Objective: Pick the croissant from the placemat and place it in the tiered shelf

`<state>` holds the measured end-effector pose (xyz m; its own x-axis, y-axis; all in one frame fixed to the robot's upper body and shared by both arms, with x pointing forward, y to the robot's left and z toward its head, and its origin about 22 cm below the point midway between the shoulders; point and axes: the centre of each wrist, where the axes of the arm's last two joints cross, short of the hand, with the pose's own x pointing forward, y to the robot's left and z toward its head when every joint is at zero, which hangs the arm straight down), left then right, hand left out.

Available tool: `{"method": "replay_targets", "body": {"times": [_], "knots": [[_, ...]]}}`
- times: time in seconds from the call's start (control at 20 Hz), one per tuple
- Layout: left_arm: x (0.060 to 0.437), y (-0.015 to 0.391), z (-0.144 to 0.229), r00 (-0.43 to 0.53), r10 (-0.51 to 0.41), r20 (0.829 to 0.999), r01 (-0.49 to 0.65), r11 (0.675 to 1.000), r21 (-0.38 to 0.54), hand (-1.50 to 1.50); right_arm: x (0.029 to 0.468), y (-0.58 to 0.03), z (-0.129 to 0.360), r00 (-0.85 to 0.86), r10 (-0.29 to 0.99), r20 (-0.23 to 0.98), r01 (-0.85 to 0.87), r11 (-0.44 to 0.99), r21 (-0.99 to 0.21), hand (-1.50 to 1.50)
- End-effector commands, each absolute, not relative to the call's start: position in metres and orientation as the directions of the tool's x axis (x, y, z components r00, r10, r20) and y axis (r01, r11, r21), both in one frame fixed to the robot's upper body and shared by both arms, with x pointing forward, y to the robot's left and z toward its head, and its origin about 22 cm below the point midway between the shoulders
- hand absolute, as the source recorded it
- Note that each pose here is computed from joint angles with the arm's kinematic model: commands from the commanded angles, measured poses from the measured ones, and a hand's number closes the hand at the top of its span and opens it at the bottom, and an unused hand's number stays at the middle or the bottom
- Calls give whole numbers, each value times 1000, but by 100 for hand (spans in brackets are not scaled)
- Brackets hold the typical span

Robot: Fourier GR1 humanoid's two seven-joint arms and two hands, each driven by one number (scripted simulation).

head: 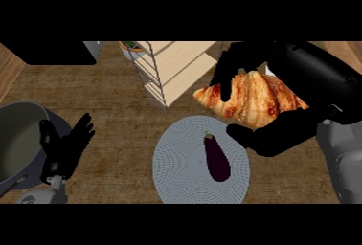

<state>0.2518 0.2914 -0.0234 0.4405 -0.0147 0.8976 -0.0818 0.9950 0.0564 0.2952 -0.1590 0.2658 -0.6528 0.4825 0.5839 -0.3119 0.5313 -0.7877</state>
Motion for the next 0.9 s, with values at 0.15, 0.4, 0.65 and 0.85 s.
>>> {"method": "replay_targets", "body": {"times": [0.15, 0.4, 0.65, 0.85], "knots": [[252, 292, -21, 429, -5, 903, -64, 997, 36, 0, 343, -155, 332, -593, 499, 632, -279, 610, -742, 150], [264, 290, -22, 441, -14, 897, -68, 996, 49, 0, 366, -143, 349, -570, 494, 656, -270, 642, -718, 150], [252, 297, -26, 434, -24, 901, -60, 997, 56, 0, 392, -133, 366, -580, 525, 623, -237, 623, -746, 150], [258, 273, -27, 425, -33, 905, -44, 997, 57, 0, 416, -149, 376, -577, 516, 633, -268, 613, -744, 150]]}}
